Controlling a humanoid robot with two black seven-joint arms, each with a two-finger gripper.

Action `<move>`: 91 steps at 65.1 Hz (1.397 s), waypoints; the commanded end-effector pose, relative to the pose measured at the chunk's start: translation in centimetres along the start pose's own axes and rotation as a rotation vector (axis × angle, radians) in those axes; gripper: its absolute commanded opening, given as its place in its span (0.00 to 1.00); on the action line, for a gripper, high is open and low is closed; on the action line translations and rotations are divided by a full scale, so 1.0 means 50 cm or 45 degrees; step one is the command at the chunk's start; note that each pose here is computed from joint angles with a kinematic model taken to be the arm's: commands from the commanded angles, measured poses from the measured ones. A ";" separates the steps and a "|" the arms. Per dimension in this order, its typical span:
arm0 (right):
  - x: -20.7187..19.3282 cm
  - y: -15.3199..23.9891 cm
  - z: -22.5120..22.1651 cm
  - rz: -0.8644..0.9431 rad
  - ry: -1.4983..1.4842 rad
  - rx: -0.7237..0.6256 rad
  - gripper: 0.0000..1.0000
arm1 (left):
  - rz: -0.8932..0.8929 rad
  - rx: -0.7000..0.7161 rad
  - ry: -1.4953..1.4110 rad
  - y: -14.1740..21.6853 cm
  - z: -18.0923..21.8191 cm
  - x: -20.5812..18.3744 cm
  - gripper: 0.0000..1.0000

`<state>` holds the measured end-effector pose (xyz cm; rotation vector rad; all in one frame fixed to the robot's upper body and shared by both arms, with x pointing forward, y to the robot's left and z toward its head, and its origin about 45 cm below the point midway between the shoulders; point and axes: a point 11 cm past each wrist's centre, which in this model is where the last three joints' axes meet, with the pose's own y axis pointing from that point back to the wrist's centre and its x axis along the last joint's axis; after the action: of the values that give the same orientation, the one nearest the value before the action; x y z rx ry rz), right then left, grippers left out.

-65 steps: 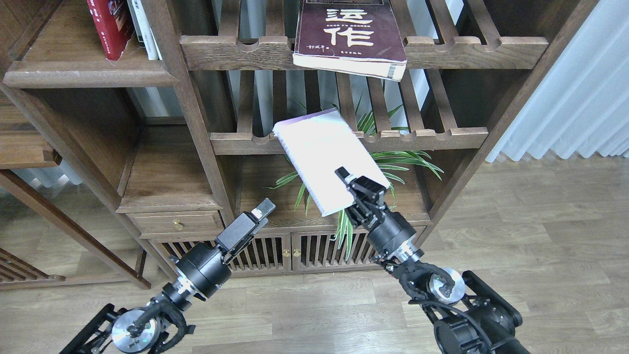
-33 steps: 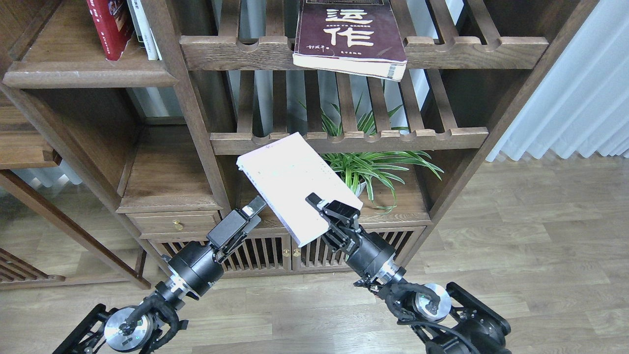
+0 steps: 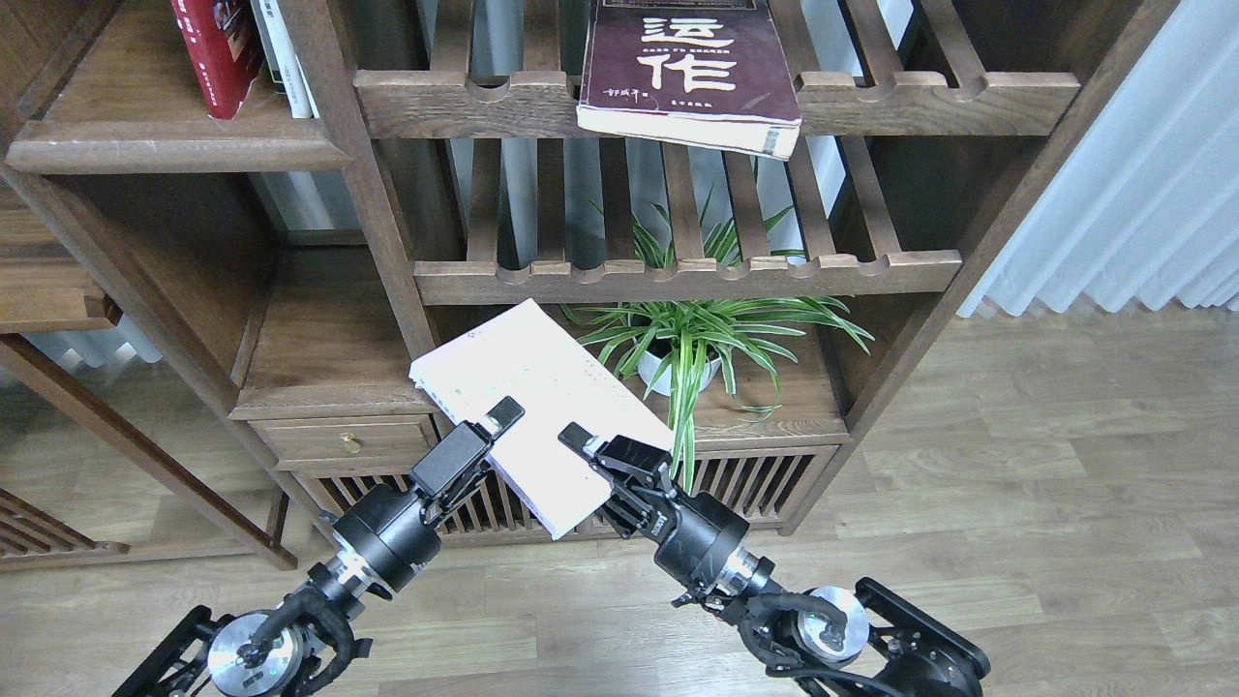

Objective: Organize books on shelf
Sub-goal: 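Pull the white book down between both grippers, then grip the white book between both grippers and steady it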

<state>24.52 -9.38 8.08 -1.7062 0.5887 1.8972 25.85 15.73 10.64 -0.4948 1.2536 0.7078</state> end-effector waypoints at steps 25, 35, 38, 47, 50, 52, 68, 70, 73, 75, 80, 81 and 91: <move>-0.006 -0.003 0.005 -0.011 0.007 -0.013 0.05 | 0.020 -0.001 0.003 0.001 0.003 0.011 0.76; -0.006 -0.005 0.016 -0.009 0.017 -0.039 0.05 | 0.013 0.004 -0.003 -0.004 0.005 0.007 0.75; -0.006 -0.005 0.016 -0.009 0.018 -0.040 0.05 | 0.013 0.004 -0.003 -0.004 0.005 0.007 0.75; -0.006 -0.005 0.016 -0.009 0.018 -0.040 0.05 | 0.012 0.006 -0.003 -0.004 0.004 0.007 0.69; -0.006 -0.005 0.016 -0.011 0.018 -0.041 0.05 | 0.012 0.003 -0.001 -0.004 0.004 0.007 0.67; -0.006 -0.005 0.016 -0.011 0.018 -0.041 0.05 | 0.010 0.005 -0.002 -0.004 0.003 0.006 0.65; -0.012 -0.008 0.018 -0.021 0.020 -0.047 0.05 | 0.006 0.013 0.002 -0.006 -0.003 0.004 0.49; -0.013 -0.009 0.019 -0.024 0.021 -0.048 0.05 | 0.006 0.015 0.003 -0.005 -0.005 0.004 0.46; -0.013 -0.009 0.020 -0.024 0.020 -0.050 0.05 | 0.009 0.018 0.008 -0.003 -0.009 0.006 0.43; -0.013 -0.009 0.020 -0.024 0.020 -0.050 0.05 | 0.010 0.021 0.006 -0.003 -0.010 0.006 0.41; -0.012 -0.008 0.022 -0.022 0.019 -0.055 0.05 | 0.008 0.020 0.010 -0.002 -0.012 0.005 0.33; -0.012 -0.008 0.022 -0.022 0.019 -0.055 0.05 | 0.008 0.020 0.010 -0.002 -0.012 0.005 0.32; -0.009 -0.005 0.027 -0.017 0.024 -0.067 0.05 | 0.003 0.016 0.017 -0.001 -0.012 0.003 0.27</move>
<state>23.89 -8.45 8.72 -1.7478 0.5426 1.9017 25.51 15.30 10.26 -0.4820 1.2680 0.7006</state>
